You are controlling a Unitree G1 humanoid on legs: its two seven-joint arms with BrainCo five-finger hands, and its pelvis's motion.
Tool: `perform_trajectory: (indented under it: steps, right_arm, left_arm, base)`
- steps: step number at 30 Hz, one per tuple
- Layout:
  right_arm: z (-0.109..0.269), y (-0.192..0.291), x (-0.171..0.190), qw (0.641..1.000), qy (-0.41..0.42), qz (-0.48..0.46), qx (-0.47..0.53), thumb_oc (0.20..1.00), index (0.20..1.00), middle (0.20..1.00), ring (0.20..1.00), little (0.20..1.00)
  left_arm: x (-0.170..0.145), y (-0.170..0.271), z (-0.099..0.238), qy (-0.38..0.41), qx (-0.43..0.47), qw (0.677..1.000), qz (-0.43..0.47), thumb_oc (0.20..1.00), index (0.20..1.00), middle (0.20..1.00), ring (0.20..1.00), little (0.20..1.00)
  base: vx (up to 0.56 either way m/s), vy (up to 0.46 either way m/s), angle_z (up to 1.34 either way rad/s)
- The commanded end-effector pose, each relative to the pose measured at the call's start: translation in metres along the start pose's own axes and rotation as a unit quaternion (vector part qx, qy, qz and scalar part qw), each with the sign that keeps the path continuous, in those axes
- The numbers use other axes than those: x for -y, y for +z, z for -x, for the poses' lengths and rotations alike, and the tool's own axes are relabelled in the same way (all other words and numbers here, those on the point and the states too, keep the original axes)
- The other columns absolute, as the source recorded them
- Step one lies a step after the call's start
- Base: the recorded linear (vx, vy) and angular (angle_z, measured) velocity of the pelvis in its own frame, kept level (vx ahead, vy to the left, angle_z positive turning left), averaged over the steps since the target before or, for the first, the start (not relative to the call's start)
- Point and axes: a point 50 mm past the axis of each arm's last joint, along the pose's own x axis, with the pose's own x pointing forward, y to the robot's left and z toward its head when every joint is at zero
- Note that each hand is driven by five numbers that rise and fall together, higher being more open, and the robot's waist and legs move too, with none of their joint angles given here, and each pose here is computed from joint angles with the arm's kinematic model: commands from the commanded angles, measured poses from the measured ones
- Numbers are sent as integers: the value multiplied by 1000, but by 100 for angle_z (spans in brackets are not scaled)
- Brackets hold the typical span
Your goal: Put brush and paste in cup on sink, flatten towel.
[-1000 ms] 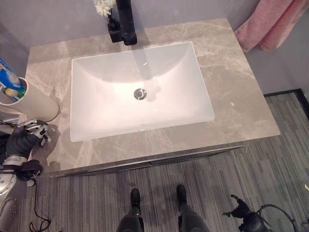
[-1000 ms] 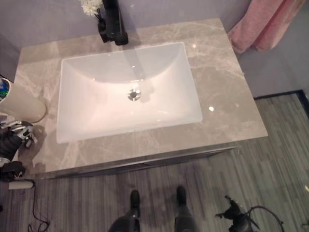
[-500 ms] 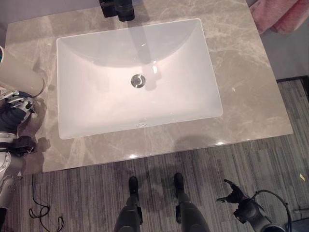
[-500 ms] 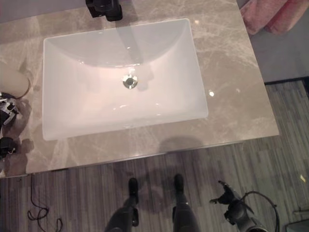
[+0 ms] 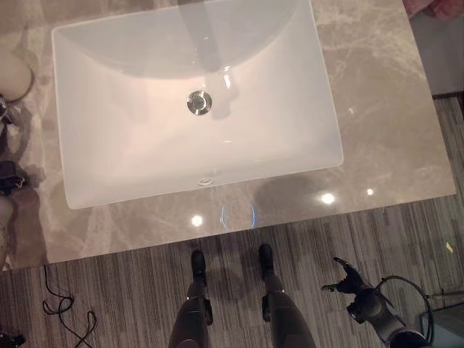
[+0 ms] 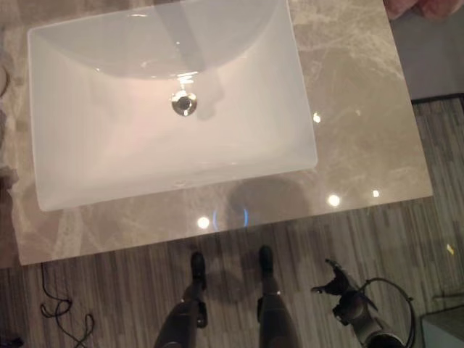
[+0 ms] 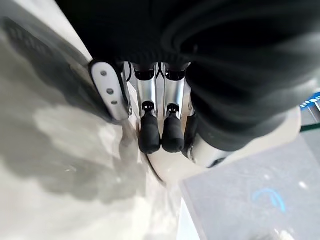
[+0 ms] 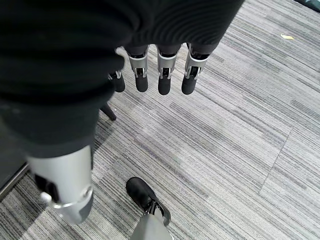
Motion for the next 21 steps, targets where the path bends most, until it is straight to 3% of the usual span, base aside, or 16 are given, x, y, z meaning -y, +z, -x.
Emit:
perform_trajectory:
  steps: [1, 21]
  right_arm:
    - [0, 0, 16, 1000, -27, 8, 12, 1000, 1000, 1000, 1000, 1000]
    - [-1, 17, 17, 998, -35, -9, 54, 1000, 1000, 1000, 1000, 1000]
  left_arm:
    - [-3, -14, -4, 10, -37, 999, -30, 200, 200, 200, 200, 200]
    - [9, 23, -51, 54, 13, 998, -6, 200, 200, 200, 200, 200]
  base:
    - [-3, 12, -4]
    - [-6, 1, -2]
